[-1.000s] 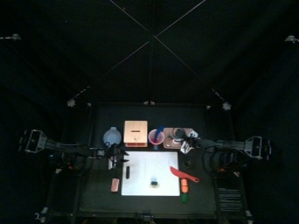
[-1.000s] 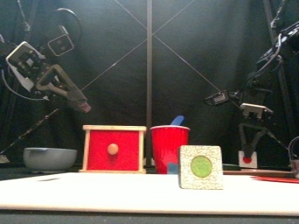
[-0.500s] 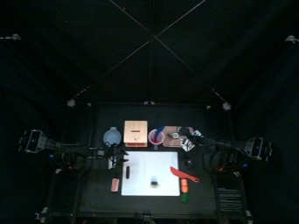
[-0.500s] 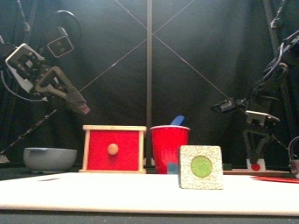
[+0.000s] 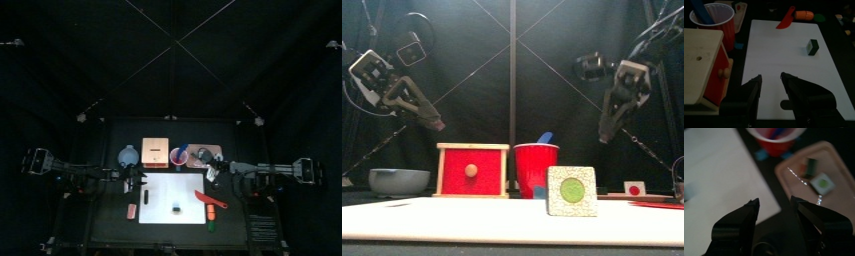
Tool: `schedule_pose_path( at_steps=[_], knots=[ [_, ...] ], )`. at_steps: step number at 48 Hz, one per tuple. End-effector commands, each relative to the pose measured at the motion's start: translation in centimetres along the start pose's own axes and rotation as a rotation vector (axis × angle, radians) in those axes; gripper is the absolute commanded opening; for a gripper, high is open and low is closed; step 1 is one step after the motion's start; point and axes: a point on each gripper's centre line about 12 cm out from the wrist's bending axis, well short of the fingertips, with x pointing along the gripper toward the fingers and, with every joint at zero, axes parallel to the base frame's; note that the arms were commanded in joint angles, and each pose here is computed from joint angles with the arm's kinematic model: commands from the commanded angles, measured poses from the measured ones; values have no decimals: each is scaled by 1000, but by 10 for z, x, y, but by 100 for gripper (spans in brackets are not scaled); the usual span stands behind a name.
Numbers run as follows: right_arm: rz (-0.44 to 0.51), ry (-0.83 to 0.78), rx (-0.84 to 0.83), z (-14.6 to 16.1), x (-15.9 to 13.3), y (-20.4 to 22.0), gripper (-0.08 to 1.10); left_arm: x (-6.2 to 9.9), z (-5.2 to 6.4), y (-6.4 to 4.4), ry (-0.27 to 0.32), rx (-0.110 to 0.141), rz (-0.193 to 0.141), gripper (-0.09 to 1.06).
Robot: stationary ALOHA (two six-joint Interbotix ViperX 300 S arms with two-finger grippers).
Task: Place sushi on board then cut the sushi with the knife then place the pieces on the plate
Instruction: Place the 4 sushi pieces on the plate
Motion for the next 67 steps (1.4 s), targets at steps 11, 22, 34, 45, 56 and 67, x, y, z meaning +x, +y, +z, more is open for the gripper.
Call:
schedule_pose_path(
  at_steps=[11, 22, 34, 45, 56, 67],
  knots=[
    [277, -12, -187, 11, 23, 118, 86, 1, 5, 1, -15, -7, 4, 77],
    [289, 68, -282, 8, 58, 168, 86, 1, 4, 1, -14, -7, 4, 77],
    [234, 150, -312, 4, 81, 180, 86, 1, 4, 1, -14, -9, 4, 77],
    [217, 177, -311, 1, 98, 183, 86, 1, 5, 1, -15, -9, 4, 77],
    [199, 204, -328, -6, 118, 187, 82, 1, 5, 1, -15, -7, 4, 77],
    [193, 193, -315, 0, 113, 182, 63, 1, 4, 1, -14, -9, 4, 77]
  ],
)
